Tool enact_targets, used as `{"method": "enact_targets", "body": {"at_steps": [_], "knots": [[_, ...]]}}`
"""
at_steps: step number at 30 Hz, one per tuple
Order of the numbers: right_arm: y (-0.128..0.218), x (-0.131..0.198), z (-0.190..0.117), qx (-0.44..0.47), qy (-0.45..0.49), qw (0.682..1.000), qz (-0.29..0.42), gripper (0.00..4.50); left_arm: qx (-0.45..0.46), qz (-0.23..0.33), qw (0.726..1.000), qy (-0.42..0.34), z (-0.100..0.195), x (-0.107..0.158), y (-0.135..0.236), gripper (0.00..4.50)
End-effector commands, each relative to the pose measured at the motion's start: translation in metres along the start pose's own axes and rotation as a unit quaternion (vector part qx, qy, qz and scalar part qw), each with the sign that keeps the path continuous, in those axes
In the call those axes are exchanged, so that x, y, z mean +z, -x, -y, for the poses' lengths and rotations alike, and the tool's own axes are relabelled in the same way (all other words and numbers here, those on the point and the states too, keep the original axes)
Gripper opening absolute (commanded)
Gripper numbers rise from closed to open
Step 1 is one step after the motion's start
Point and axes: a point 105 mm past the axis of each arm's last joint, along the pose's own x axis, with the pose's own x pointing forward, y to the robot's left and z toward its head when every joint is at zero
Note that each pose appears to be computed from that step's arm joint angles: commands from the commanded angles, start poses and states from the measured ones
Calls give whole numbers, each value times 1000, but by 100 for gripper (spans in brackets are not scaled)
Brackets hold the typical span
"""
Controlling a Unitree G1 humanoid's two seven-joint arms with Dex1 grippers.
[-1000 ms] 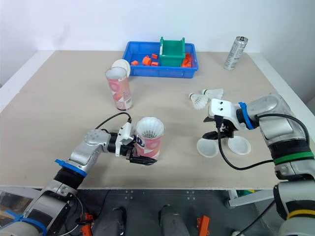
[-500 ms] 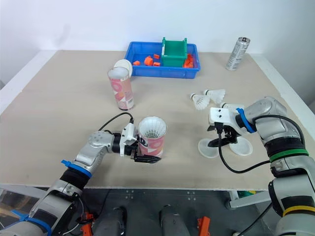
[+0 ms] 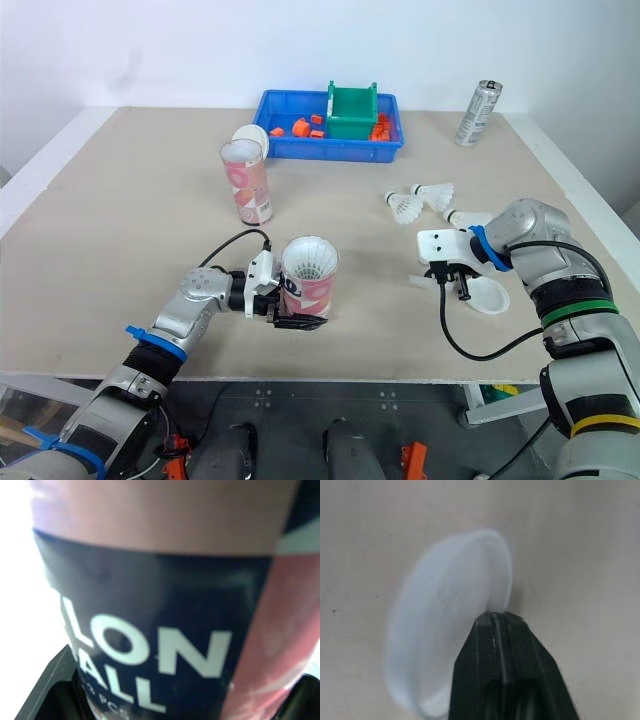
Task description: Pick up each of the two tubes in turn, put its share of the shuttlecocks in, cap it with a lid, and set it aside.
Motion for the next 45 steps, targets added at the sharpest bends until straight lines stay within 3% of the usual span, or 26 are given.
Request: {"method": "enact_targets", "body": {"at_steps": [1, 17, 31, 38, 41, 45], "knots": [[5, -1, -2, 5, 17, 1000, -15, 10, 17, -7, 1000, -6, -7, 0, 2, 357], [29, 56, -5, -6, 69, 996, 60, 10, 18, -12, 1000, -4, -10, -2, 3, 357], [14, 35, 19, -100, 131, 986, -33, 10, 11, -15, 1000, -3, -10, -3, 2, 357], [3, 13, 9, -66, 130, 987, -66, 10, 10, -17, 1000, -3, -9, -3, 2, 357], [5, 12, 7, -60, 123, 989, -58, 86, 10, -18, 1000, -3, -9, -4, 2, 357], [12, 13, 21, -97, 106, 988, -54, 259, 10, -19, 1000, -2, -8, -5, 3, 357]]}}
